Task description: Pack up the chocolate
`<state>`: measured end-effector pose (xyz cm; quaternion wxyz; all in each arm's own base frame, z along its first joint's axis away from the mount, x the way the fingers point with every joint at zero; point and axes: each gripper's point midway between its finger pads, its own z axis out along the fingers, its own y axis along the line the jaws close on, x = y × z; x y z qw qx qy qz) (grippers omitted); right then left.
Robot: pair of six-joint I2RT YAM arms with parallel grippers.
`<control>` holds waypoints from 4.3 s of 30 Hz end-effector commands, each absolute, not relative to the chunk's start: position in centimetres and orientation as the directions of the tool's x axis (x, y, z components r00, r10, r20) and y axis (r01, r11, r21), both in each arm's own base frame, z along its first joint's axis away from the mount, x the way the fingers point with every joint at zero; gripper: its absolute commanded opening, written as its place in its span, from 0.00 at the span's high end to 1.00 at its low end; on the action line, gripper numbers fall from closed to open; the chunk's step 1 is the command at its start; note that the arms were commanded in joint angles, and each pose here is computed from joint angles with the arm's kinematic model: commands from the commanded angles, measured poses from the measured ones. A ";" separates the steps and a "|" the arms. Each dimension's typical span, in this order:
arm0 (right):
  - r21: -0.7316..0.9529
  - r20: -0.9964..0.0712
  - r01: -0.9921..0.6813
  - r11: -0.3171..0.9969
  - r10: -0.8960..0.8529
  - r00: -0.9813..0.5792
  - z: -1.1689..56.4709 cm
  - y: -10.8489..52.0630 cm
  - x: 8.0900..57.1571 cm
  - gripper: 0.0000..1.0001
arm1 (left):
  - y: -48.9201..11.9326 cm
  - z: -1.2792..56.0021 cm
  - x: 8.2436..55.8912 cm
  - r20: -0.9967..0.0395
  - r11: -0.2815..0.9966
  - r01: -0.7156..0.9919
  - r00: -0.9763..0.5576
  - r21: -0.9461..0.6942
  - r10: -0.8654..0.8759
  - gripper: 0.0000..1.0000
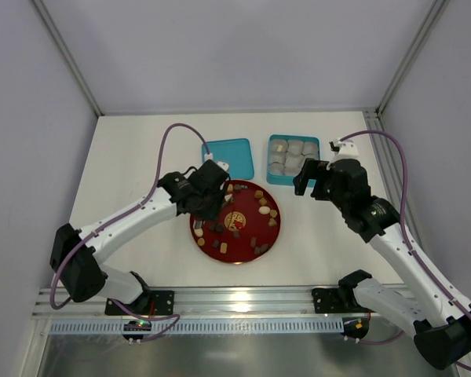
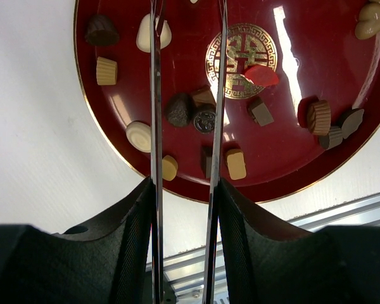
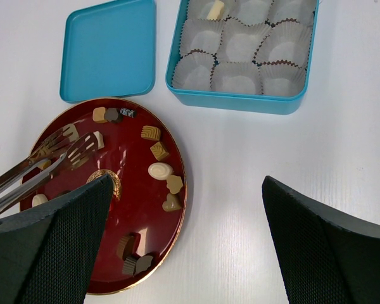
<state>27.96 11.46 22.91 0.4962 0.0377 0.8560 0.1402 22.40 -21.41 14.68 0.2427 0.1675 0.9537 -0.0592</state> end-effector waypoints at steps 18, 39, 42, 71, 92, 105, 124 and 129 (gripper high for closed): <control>0.267 -0.861 -0.070 0.961 0.206 -0.464 24.0 11.0 28.3 0.00 | -23.5 14.8 24.2 -0.514 0.928 0.369 -0.805 -0.045 0.295 0.57; 0.270 -0.859 -0.070 0.960 0.207 -0.468 23.8 11.0 28.3 0.00 | -23.6 14.4 24.1 -0.497 0.924 0.380 -0.809 -0.037 0.313 0.63; 0.269 -0.860 -0.069 0.961 0.207 -0.467 23.8 11.0 28.2 0.00 | -23.6 14.3 24.1 -0.493 0.925 0.379 -0.812 -0.036 0.314 0.64; 0.269 -0.862 -0.063 0.961 0.211 -0.461 23.8 10.7 28.1 0.00 | -23.6 14.3 24.3 -0.488 0.927 0.374 -0.815 -0.031 0.313 0.64; 0.268 -0.864 -0.060 0.961 0.212 -0.457 23.9 10.6 28.0 0.00 | -24.3 18.2 25.0 -0.548 0.922 0.383 -0.784 -0.059 0.290 0.77; 0.271 -0.872 -0.069 0.960 0.214 -0.441 25.1 10.7 28.1 0.00 | -30.9 23.9 31.2 -0.678 0.899 0.424 -0.693 -0.110 0.244 0.77; 0.255 -0.884 -0.068 0.964 0.205 -0.419 26.9 10.0 27.6 0.00 | -44.1 20.5 42.2 -0.825 0.821 0.549 -0.529 -0.153 0.200 0.76; 0.248 -0.885 -0.062 0.967 0.200 -0.420 26.6 9.7 27.4 0.00 | -44.9 19.0 42.9 -0.822 0.821 0.549 -0.534 -0.157 0.199 0.76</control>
